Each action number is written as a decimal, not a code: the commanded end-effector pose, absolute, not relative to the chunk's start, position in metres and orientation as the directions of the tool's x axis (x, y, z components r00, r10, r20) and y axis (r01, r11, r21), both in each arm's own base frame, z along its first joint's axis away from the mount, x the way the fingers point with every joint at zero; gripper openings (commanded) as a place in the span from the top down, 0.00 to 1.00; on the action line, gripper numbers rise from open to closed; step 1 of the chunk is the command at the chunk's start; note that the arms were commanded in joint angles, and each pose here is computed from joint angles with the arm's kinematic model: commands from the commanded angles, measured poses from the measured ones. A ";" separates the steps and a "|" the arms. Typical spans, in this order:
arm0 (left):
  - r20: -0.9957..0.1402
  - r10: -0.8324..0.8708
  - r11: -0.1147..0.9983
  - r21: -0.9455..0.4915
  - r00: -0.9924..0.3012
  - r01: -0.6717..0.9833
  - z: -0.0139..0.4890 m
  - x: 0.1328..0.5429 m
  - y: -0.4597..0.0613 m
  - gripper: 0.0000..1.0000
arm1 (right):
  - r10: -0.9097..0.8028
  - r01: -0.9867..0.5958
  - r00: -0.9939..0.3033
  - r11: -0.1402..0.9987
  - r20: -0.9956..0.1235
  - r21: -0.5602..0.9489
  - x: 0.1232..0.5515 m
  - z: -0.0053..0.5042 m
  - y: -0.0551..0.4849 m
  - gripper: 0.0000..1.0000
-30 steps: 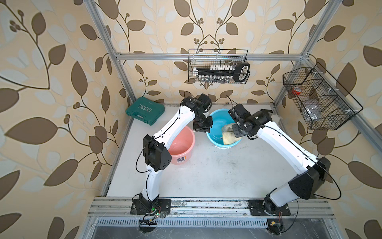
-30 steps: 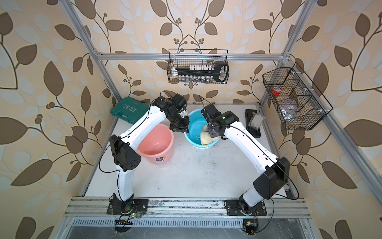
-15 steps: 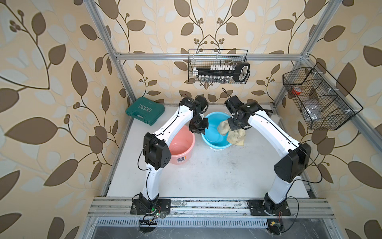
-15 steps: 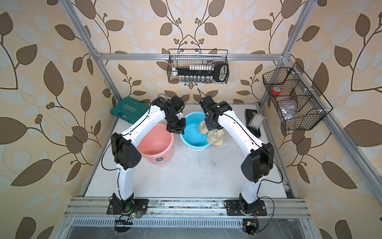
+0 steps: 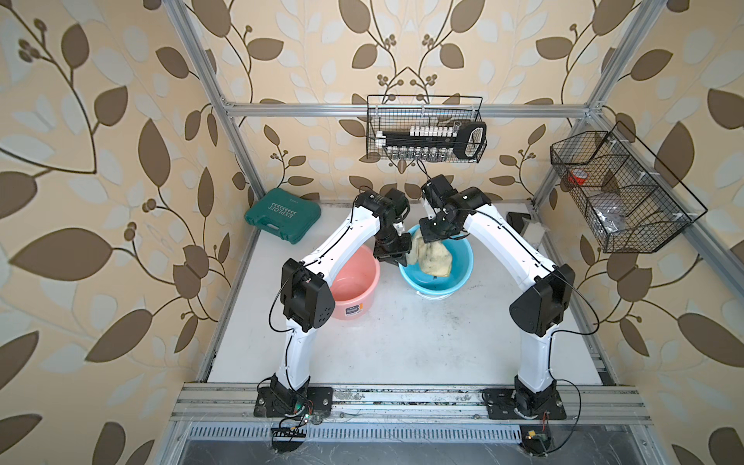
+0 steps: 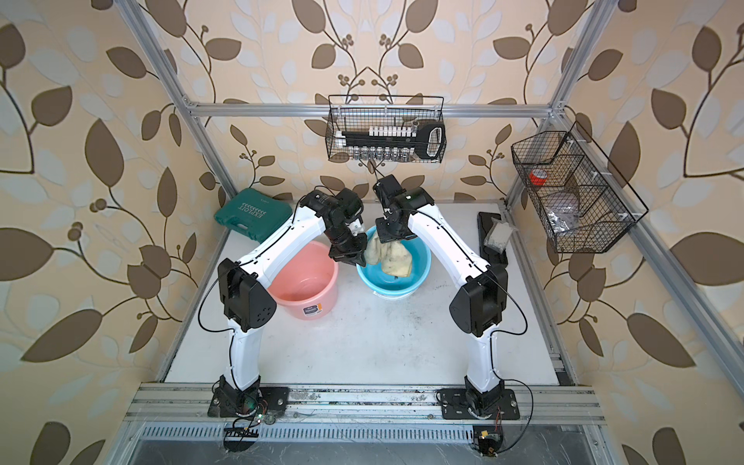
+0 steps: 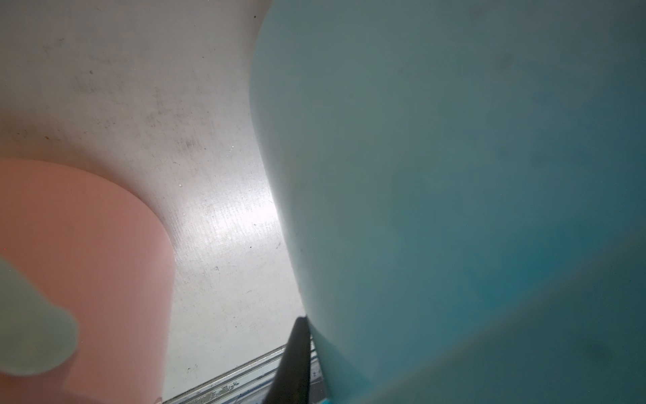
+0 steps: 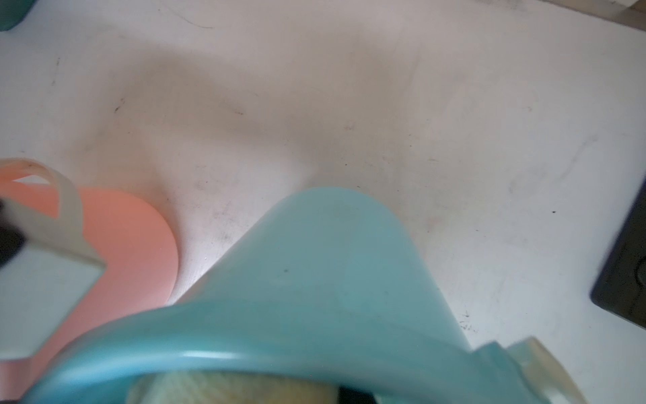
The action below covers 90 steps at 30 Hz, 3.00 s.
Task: Wipe the inside of the bucket with a cloth
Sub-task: Wipe the dirt from the inside of the bucket.
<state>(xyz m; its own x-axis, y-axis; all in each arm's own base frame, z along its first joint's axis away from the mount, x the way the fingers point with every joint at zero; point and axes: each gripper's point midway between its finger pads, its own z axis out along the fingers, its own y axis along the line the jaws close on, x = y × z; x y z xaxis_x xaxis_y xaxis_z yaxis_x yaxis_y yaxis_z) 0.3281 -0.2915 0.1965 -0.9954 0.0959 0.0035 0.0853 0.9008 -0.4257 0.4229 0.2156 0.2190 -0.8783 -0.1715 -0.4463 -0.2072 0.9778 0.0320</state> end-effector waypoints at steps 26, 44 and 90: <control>-0.112 0.042 0.930 -0.359 -0.993 0.080 0.228 0.358 -0.267 1.00 | -0.402 -0.175 -0.879 0.772 -0.256 -0.611 0.359 0.218 0.110 1.00; -0.096 0.047 0.923 -0.376 -0.994 0.080 0.225 0.357 -0.263 1.00 | -0.187 -0.179 -0.949 0.982 -0.255 -0.053 0.353 0.179 0.158 1.00; -0.047 0.025 0.891 -0.451 -0.999 0.043 0.222 0.365 -0.263 1.00 | -0.158 -0.030 -0.917 0.943 -0.366 -0.333 0.340 0.188 0.087 1.00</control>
